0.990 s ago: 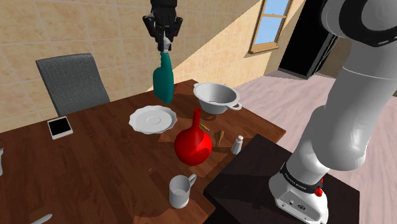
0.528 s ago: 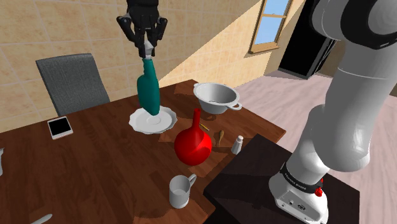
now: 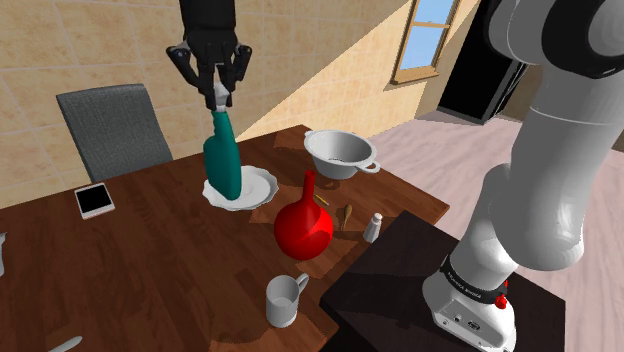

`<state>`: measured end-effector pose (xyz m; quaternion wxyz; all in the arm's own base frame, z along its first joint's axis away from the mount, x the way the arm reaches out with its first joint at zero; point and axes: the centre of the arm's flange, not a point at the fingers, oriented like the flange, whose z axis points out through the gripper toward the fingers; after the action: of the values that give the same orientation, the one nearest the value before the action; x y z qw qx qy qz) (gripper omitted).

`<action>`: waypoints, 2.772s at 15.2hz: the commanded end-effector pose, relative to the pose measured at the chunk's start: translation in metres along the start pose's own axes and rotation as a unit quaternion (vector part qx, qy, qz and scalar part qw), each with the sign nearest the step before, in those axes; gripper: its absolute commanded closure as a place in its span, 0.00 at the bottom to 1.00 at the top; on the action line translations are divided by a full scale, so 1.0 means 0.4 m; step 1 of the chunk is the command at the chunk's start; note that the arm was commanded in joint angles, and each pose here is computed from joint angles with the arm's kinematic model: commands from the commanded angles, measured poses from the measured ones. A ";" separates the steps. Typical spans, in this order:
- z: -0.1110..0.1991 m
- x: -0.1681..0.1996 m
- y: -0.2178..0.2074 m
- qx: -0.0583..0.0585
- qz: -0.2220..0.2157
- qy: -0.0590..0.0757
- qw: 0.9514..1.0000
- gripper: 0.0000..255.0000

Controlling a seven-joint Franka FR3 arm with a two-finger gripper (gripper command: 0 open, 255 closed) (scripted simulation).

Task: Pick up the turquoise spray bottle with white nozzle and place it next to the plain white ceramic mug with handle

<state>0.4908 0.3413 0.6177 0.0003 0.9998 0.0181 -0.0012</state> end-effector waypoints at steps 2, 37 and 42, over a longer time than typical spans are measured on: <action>0.042 0.000 -0.002 0.000 0.000 0.000 1.000 1.00; 0.504 0.001 -0.002 0.000 0.000 0.000 1.000 1.00; 0.570 0.002 -0.002 0.000 0.000 0.000 1.000 1.00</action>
<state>0.4913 0.3424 0.3957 0.0003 0.9998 0.0180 -0.0012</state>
